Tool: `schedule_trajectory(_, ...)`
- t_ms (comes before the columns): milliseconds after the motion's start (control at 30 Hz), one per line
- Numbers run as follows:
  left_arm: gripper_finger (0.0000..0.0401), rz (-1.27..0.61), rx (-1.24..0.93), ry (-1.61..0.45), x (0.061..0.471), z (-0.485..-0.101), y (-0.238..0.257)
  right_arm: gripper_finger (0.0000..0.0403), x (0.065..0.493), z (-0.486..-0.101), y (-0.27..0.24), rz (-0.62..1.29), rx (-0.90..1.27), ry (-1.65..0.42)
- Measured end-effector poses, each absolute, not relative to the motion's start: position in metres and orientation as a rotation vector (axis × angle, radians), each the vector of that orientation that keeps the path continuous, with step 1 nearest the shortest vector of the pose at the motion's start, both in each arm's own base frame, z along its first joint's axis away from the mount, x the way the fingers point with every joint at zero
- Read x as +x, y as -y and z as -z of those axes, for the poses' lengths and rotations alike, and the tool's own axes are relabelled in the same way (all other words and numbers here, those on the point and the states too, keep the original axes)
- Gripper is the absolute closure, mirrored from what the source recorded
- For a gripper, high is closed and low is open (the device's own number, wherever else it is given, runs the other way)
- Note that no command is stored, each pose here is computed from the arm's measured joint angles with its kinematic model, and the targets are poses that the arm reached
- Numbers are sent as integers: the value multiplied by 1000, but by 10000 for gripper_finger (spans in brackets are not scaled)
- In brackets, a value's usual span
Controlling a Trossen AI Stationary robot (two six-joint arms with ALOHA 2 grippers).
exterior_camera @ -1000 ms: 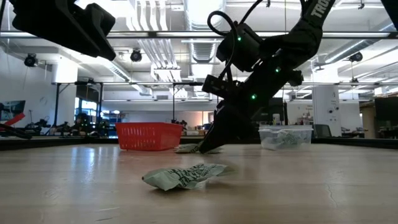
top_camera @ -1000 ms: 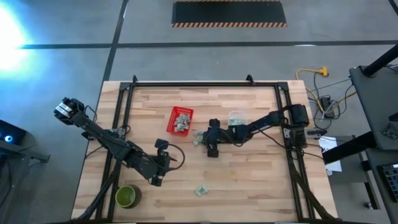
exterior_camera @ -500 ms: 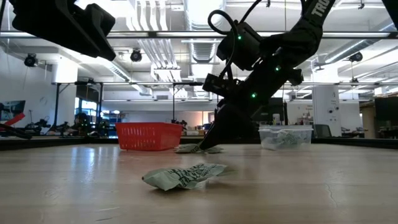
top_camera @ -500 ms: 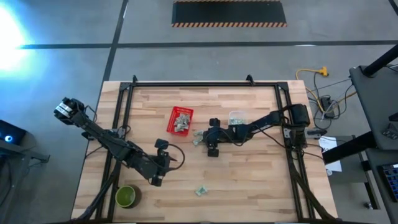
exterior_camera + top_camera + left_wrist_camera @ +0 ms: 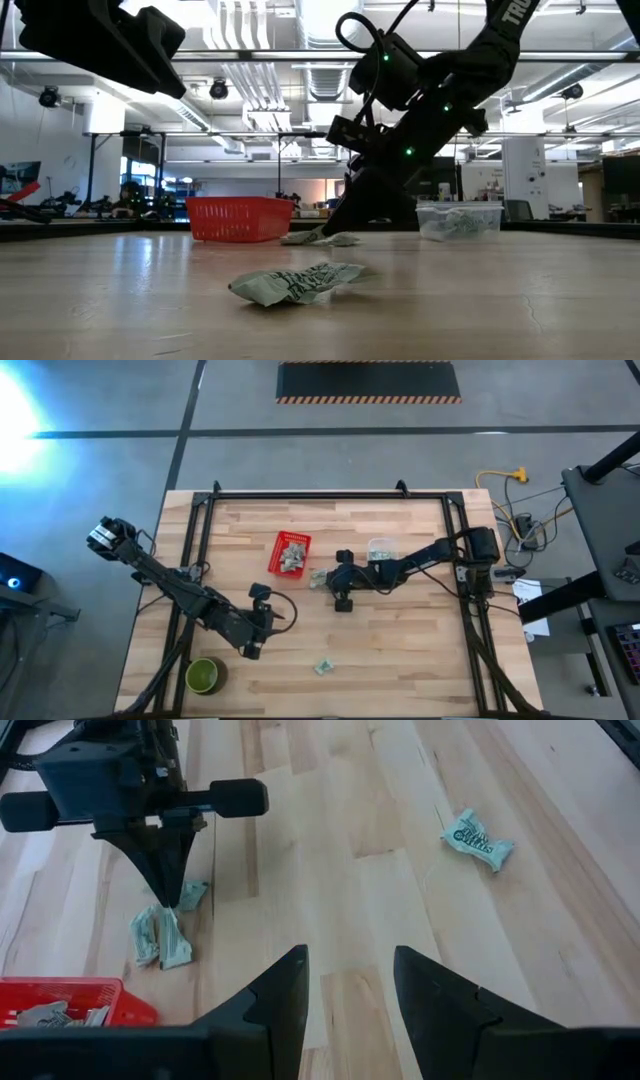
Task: Pick and place items into bin
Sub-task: Put the stevia packet into the transparent bin
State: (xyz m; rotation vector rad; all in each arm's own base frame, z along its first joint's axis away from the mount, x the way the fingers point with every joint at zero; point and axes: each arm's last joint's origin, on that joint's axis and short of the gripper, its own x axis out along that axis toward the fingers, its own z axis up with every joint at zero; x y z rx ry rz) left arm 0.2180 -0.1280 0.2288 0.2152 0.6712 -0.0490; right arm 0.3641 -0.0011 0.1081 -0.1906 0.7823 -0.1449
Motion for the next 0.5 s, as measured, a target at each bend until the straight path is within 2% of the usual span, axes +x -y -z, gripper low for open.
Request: schedule_trajectory(500, 269, 49, 214, -675, 218, -228, 128, 394, 350, -136, -8, 181, -206, -827)
